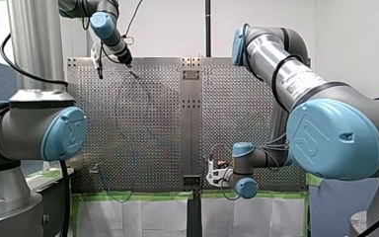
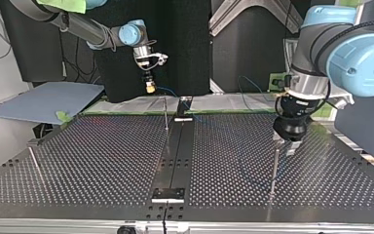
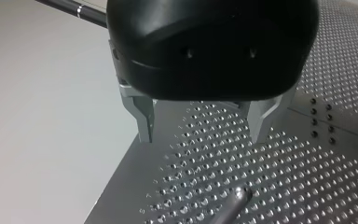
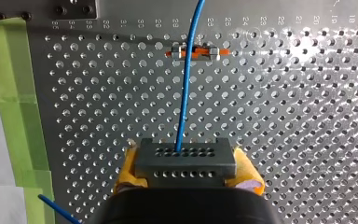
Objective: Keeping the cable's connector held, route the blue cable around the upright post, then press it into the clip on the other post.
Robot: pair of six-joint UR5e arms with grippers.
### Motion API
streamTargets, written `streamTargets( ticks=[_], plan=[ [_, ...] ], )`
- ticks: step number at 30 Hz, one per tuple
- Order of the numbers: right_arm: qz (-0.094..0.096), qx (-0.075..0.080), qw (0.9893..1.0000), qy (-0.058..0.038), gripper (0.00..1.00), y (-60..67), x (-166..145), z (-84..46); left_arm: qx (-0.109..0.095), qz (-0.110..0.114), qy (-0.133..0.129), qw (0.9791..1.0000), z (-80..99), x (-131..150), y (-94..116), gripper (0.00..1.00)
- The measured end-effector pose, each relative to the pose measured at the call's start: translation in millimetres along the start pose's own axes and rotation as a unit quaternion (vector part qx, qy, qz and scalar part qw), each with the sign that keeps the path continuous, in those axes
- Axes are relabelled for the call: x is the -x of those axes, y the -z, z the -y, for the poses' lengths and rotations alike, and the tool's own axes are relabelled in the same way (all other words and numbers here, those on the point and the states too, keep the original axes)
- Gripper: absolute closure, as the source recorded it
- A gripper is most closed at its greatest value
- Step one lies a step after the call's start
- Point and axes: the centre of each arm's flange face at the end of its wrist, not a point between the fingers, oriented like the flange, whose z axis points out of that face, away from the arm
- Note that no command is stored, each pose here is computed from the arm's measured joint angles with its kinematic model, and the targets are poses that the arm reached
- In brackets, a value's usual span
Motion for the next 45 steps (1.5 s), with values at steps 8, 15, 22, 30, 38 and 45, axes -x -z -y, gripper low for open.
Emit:
streamTargets(
  ticks=[8, 15, 22, 30, 38, 45],
  plan=[
    [0.000, 0.000, 1.0000, -0.0002, 1.00, -0.1, -0.1, 0.1, 0.021, -0.014, -0.030, 0.9992, -4.5, -8.0, -6.5, 0.00],
    [0.000, 0.000, 1.0000, 0.0000, 1.00, -0.2, -0.2, 0.0, 0.024, -0.014, -0.058, 0.9979, -5.1, -8.3, -7.0, 0.00],
    [0.000, 0.000, 1.0000, 0.0002, 1.00, -0.1, -0.1, 0.0, 0.034, -0.013, -0.086, 0.9956, -7.2, -7.8, -7.0, 0.00],
    [0.001, -0.001, 1.0000, 0.0007, 1.00, 0.1, 0.1, 0.1, 0.053, -0.017, -0.120, 0.9913, -10.4, -8.0, -4.9, 0.00],
    [0.001, -0.001, 1.0000, 0.0007, 1.00, 0.1, 0.2, 0.0, 0.075, -0.016, -0.155, 0.9850, -14.5, -6.7, -3.8, 0.00],
    [0.001, 0.000, 1.0000, 0.0007, 1.00, 0.1, 0.2, -0.3, 0.077, -0.017, -0.165, 0.9832, -14.9, -6.8, -4.0, 0.00]
  ],
)
